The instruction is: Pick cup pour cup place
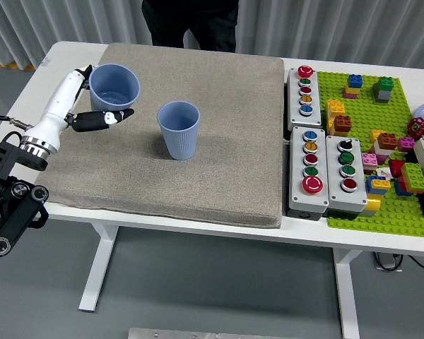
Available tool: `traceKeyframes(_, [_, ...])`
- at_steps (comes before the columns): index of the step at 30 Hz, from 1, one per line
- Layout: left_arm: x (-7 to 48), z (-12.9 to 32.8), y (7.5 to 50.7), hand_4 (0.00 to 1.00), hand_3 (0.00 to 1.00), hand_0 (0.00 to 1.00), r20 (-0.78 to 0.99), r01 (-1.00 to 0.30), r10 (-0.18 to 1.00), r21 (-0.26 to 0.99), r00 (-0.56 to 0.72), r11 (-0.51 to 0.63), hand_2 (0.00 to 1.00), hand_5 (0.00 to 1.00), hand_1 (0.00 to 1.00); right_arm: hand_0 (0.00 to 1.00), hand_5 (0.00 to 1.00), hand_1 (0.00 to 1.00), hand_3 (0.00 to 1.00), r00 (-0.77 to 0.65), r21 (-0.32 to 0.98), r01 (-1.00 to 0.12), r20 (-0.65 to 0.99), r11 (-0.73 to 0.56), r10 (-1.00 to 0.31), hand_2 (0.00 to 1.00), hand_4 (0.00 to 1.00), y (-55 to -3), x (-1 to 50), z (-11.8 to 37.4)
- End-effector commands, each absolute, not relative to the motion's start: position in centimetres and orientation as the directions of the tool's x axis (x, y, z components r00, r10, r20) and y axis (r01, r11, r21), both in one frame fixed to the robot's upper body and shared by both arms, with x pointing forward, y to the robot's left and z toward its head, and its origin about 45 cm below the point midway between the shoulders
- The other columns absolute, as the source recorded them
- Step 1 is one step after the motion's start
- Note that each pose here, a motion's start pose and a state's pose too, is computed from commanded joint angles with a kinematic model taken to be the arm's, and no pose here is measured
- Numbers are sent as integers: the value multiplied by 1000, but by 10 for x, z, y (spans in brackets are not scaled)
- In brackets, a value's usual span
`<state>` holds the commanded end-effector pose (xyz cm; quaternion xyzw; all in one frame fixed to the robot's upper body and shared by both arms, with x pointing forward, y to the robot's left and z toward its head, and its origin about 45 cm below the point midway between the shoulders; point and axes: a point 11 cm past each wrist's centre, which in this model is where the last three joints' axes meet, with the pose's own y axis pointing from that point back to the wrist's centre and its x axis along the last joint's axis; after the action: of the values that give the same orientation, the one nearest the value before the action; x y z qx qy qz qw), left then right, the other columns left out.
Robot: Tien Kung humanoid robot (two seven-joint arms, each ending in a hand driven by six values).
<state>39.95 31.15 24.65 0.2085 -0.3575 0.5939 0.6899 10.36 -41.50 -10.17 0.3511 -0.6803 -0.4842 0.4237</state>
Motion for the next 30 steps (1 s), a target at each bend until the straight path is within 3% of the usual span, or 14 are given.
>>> traceKeyframes(30, [425, 259, 287, 792, 531, 549, 916, -939, 397, -85, 59, 335, 527, 32, 504, 723, 285, 700, 708, -403, 955, -78, 232, 286, -885, 746, 331, -416, 108, -100])
